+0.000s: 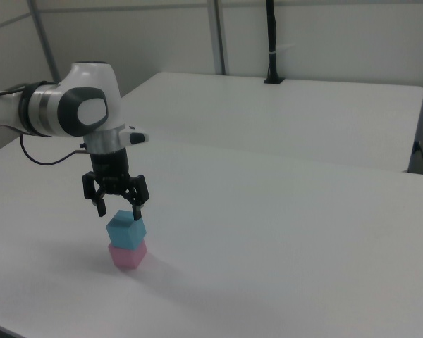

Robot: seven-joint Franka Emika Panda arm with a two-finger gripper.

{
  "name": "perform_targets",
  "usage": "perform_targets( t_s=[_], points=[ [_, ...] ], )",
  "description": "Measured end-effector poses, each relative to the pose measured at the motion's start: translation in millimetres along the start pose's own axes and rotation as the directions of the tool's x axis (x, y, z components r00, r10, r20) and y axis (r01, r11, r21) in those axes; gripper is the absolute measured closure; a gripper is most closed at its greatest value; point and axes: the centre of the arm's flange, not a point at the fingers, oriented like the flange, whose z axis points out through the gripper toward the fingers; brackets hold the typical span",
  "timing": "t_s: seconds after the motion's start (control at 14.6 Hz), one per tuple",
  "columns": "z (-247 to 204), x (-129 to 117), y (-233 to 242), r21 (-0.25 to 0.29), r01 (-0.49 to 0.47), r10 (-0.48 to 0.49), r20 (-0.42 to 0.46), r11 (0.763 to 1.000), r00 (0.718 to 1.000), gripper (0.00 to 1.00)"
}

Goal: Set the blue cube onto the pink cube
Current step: 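Raise the open gripper away from the stacked cubes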

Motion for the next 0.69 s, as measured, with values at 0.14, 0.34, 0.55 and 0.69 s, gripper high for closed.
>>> perform_targets(
  t_s=[0.14, 0.34, 0.55, 0.69],
  points=[
    [-23, -8, 5, 0.002, -0.012, 0.012, -0.041, 1.0, 0.999, 0.0],
    [-93, -24, 16, 0.006, -0.053, 0.053, -0.107, 0.999, 0.993, 0.0],
    [-160, -43, 44, 0.018, -0.115, 0.116, -0.163, 0.993, 0.98, 0.0],
    [-193, -56, 62, 0.025, -0.154, 0.156, -0.186, 0.988, 0.97, 0.0]
  ],
)
